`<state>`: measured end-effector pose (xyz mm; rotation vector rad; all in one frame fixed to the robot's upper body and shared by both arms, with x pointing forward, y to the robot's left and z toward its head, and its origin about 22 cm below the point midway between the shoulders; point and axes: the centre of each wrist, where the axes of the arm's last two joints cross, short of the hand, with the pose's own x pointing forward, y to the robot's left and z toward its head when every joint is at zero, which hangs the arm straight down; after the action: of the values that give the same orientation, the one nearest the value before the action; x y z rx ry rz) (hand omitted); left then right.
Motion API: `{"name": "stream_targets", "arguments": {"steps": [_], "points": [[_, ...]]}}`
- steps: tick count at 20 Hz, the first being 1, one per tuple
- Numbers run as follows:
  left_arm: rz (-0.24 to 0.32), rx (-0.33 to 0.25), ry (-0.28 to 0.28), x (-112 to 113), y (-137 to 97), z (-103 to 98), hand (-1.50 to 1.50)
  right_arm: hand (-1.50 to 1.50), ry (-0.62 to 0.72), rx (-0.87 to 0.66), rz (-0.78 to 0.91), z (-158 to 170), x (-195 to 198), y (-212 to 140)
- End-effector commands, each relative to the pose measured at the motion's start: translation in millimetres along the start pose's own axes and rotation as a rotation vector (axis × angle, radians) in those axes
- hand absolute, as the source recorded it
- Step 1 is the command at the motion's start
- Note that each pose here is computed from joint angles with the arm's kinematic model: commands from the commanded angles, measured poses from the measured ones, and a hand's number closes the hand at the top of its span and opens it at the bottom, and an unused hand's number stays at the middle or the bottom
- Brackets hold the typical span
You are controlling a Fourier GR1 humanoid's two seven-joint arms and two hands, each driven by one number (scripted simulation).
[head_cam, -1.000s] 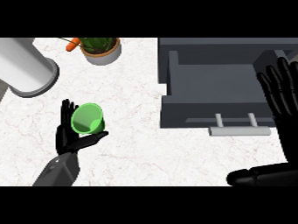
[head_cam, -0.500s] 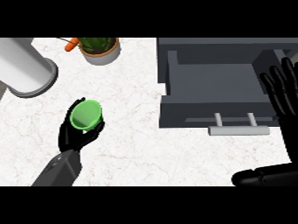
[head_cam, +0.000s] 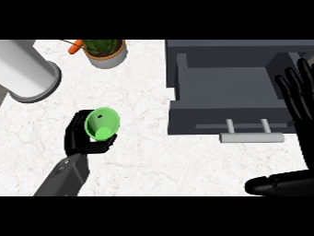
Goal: Pick up the cup, place it into the drawer and close the drawer
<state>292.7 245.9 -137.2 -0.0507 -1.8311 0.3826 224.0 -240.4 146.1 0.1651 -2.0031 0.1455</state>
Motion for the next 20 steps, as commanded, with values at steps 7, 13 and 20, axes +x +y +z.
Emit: {"name": "stream_targets", "arguments": {"steps": [7, 13, 20], "points": [[0.006, -0.093, -0.114, 12.0, 40.5, 21.4, 1.5, -1.5, 0.01, -0.023, 0.012, 1.2, 8.4, -5.7], [0.097, -0.194, -0.19, 36.5, 23.8, -17.2, 1.5, -1.5, 0.007, -0.047, 0.001, 5.4, -0.4, 4.8], [0.083, -0.356, -0.202, 74.4, -42.0, -36.8, 1.5, -1.5, 0.023, -0.029, 0.009, -6.2, 2.0, 9.4]]}}
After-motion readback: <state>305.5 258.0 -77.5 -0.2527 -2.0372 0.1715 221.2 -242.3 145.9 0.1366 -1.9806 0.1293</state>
